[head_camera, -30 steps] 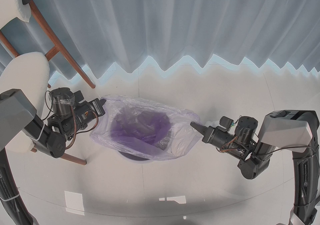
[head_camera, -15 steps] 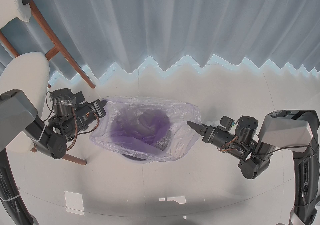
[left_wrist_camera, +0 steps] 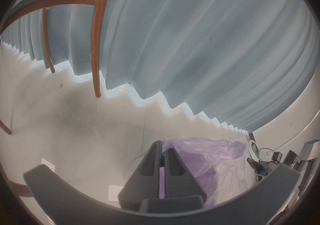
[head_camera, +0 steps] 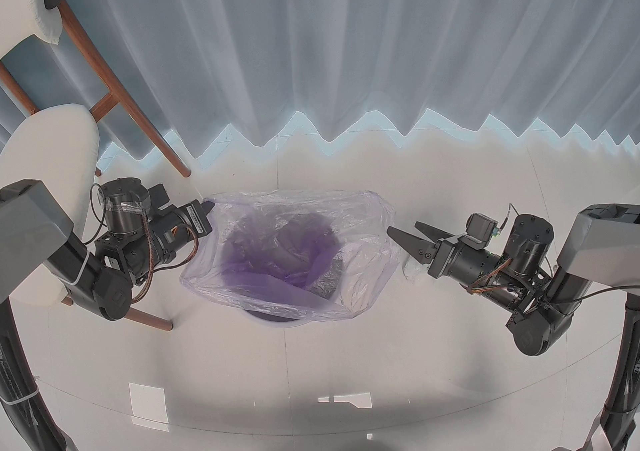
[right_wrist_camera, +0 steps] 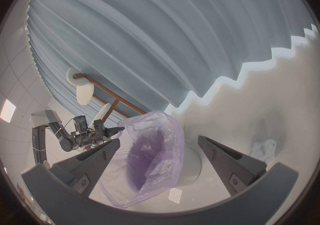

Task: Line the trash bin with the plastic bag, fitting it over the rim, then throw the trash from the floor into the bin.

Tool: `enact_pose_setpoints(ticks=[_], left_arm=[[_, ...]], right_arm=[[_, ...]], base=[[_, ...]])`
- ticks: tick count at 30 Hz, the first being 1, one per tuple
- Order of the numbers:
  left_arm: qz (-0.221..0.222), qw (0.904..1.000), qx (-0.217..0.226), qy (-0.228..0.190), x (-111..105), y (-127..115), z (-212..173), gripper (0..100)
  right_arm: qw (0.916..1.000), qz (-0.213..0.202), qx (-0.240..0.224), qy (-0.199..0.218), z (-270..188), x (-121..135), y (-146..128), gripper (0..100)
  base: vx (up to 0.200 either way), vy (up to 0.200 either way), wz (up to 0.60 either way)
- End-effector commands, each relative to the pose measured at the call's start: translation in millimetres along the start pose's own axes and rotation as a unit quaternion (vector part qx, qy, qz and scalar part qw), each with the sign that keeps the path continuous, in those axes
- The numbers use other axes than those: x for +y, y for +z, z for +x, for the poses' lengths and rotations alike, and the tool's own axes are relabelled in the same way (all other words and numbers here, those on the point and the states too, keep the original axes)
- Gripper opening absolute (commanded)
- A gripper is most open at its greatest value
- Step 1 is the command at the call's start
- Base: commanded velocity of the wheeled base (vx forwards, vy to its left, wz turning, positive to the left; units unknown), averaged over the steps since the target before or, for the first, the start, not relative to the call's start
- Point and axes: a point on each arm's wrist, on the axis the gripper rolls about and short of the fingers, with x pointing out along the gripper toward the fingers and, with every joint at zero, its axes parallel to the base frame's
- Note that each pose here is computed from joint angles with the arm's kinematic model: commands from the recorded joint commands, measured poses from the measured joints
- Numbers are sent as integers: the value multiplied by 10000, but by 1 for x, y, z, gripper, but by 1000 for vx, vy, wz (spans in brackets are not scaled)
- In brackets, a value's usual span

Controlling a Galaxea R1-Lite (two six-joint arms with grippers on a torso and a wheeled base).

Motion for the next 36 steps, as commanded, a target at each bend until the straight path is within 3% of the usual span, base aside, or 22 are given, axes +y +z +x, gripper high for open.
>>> enact_pose_setpoints(ticks=[1,8,9,17,23,36], left_arm=[[12,10000,-44,-13,-1,2,-1,0],[35,9997,-220,-121,1,5,-4,0],[42,9996,-264,-133,2,5,-5,100],[146,9995,-260,-145,7,7,-4,100],[700,9960,171,-537,21,-5,-16,100],[881,9929,-186,-783,22,-10,-6,100]], right_arm=[[9998,-181,-75,-53,-1,-7,2,100],[9996,-208,-167,-120,13,-22,-2,100],[9996,-211,-173,-118,14,-23,-2,100],[9994,-216,-214,-192,18,-32,-4,100],[9994,-182,-141,-250,21,-37,-12,100],[9994,-213,-221,-171,30,-39,-13,100]], base=[[0,0,0],[0,0,0],[0,0,0],[0,0,0],[0,0,0],[0,0,0]])
